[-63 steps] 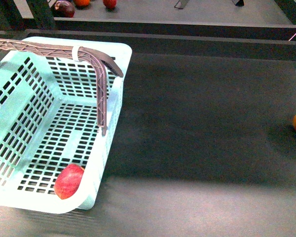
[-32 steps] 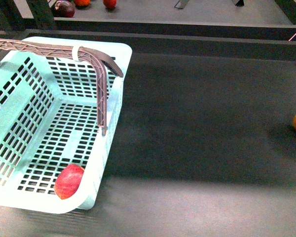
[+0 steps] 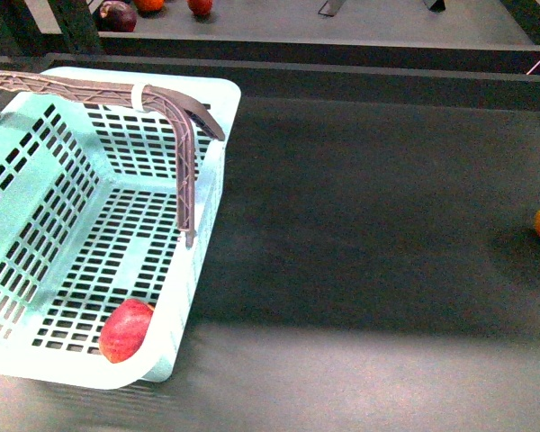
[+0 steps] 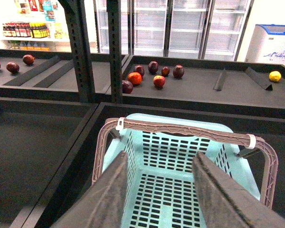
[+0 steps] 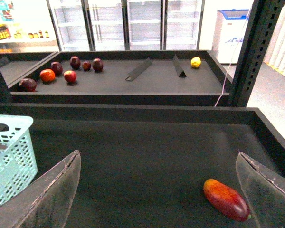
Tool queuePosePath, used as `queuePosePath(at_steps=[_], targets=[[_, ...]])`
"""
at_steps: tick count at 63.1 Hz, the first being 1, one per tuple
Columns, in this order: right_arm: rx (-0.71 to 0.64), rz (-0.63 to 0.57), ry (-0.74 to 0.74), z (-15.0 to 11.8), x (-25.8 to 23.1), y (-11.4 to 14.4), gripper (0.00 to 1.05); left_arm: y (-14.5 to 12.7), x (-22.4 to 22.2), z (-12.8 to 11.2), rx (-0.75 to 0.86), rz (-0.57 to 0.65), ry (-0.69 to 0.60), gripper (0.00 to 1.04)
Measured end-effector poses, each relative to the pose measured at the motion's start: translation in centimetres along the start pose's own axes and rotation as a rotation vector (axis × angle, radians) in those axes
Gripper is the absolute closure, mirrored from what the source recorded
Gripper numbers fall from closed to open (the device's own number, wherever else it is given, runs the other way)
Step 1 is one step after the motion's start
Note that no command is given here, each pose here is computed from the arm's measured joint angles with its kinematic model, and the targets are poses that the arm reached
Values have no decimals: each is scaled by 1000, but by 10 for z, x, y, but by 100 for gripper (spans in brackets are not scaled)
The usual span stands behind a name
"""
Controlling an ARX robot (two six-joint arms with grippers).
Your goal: Pick apple with right arm and hold basket with left
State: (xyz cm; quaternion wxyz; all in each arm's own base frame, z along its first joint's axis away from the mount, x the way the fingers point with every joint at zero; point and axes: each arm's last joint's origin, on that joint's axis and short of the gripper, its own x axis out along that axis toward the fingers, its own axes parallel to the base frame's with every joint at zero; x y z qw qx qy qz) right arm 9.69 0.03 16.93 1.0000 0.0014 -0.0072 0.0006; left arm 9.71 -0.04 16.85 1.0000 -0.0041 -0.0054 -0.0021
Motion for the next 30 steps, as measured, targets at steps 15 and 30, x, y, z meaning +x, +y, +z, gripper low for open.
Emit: queuePosePath(at_steps=[15,30], targets=[[0,0,0,0,0,0,9,0,0,0,0,0,0,6],[0,0,0,0,0,0,9,0,0,0,2,0,0,7]])
